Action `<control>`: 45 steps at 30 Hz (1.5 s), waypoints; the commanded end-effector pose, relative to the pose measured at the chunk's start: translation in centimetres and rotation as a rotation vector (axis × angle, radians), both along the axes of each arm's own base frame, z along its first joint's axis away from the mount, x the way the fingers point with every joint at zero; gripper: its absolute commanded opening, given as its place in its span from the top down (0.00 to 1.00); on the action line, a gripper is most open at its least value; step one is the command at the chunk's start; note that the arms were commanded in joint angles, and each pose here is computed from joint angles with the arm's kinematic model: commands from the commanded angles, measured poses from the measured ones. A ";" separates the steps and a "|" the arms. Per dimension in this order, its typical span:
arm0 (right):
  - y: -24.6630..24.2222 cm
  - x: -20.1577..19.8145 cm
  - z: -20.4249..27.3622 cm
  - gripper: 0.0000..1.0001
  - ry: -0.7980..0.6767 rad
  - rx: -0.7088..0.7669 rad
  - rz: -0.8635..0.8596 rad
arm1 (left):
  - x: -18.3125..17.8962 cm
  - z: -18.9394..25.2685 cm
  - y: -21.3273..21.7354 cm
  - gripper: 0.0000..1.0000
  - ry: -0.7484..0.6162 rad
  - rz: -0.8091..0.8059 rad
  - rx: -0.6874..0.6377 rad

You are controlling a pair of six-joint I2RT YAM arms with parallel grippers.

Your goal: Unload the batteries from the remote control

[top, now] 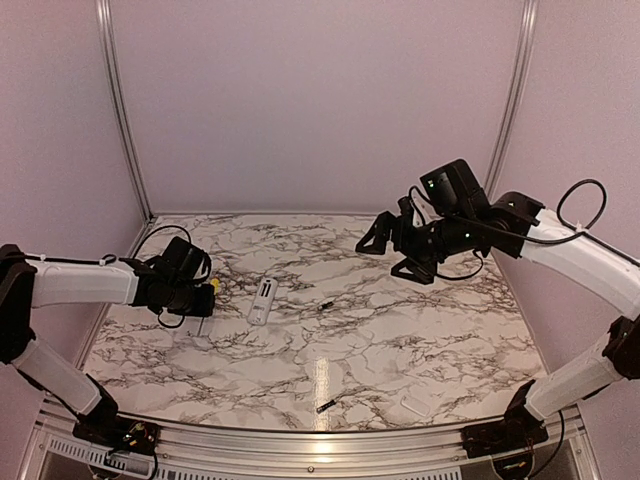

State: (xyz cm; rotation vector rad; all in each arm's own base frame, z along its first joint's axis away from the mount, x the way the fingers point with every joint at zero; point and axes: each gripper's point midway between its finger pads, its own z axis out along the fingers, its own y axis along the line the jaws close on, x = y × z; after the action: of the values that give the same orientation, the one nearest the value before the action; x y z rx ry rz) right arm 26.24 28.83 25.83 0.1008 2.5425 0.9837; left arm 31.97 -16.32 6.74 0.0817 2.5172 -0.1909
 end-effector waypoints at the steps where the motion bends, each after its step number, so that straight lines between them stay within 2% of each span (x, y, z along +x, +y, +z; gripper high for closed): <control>1: -0.7 -0.1 0.2 0.02 -0.001 -0.005 -0.024 | -1.1 -2.5 0.5 1.00 0.096 0.038 0.001; 13: -1.4 -0.6 0.3 0.03 -0.001 0.000 -0.042 | -1.7 -5.5 0.6 1.00 0.183 0.072 0.016; 18: -1.5 -0.6 0.2 0.03 -0.001 -0.002 -0.046 | -1.9 -6.3 0.5 0.89 0.209 0.073 0.021; 21: -1.5 -0.6 0.2 0.03 -0.001 -0.003 -0.048 | -1.9 -6.3 0.5 0.77 0.212 0.075 0.020; 24: -1.5 -0.5 0.3 0.03 -0.006 -0.002 -0.050 | -1.7 -5.9 0.7 0.52 0.199 0.084 0.028; 26: -1.5 -0.4 0.3 0.03 -0.009 -0.002 -0.051 | -1.5 -5.5 0.8 0.38 0.186 0.087 0.036; 34: -1.4 -0.1 0.6 0.03 -0.023 -0.008 -0.055 | 0.0 -1.8 0.7 0.03 0.084 0.078 0.025; 39: -1.5 0.4 1.1 0.03 -0.047 -0.021 -0.058 | 1.5 2.1 0.6 0.01 -0.012 0.071 0.024; 45: -2.1 1.5 2.8 0.03 -0.115 -0.047 -0.076 | 3.3 8.9 1.1 0.01 -0.191 0.058 0.053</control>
State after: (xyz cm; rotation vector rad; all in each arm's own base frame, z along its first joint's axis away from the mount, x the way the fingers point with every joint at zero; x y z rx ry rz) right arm 26.61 27.44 26.35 0.1387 2.5039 0.9219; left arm 34.07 -16.24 10.70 0.0113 2.4542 -0.1536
